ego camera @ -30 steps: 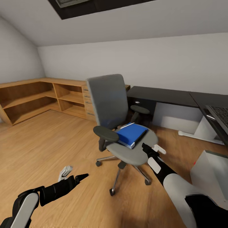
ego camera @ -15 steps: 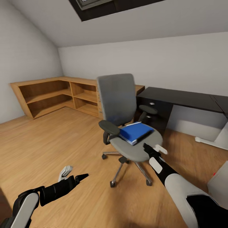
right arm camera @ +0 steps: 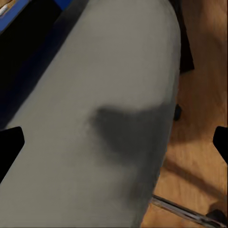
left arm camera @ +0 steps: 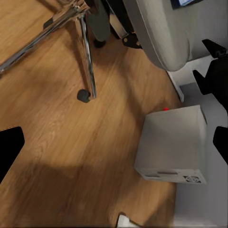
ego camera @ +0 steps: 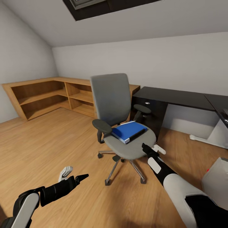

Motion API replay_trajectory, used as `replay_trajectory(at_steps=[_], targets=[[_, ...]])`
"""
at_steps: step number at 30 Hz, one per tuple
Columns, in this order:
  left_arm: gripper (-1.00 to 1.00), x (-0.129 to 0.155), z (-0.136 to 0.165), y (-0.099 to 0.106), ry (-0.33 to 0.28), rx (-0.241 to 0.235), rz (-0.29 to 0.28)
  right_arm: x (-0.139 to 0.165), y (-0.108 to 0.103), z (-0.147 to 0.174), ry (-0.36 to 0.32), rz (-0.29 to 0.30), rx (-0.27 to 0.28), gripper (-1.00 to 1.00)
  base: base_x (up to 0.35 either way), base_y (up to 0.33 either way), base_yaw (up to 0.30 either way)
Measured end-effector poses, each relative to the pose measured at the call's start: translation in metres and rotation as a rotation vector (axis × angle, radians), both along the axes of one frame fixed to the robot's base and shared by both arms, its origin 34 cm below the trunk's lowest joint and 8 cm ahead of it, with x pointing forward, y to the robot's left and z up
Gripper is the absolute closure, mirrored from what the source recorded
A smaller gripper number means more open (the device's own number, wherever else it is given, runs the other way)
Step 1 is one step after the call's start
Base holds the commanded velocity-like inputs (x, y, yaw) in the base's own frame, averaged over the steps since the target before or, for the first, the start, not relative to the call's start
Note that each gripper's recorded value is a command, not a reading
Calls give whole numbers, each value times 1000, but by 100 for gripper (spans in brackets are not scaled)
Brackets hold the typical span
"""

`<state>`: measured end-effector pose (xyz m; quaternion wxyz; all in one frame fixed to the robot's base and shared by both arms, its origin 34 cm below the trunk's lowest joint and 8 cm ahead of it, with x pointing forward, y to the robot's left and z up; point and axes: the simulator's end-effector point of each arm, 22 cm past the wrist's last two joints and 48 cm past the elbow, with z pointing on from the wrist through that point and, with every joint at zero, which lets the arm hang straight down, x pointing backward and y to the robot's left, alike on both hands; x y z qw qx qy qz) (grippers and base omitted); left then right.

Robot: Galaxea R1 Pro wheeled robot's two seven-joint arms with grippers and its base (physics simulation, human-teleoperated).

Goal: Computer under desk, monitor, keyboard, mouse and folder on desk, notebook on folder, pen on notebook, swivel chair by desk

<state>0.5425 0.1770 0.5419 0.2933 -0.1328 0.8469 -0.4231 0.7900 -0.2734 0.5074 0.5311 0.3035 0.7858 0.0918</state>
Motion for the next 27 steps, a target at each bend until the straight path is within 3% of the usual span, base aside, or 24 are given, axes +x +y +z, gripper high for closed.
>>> replay_trajectory(at_steps=[7,19,27], targets=[[-100,-1,-2,0,5,-1,1,0,0,0,0,0,0,-100,0,0,-213],[-100,-1,-3,0,7,1,2,0,2,-1,0,1,1,-100,3,0,-13],[-100,-1,-3,1,7,2,2,0,5,0,-1,5,3,-100,223,0,0]])
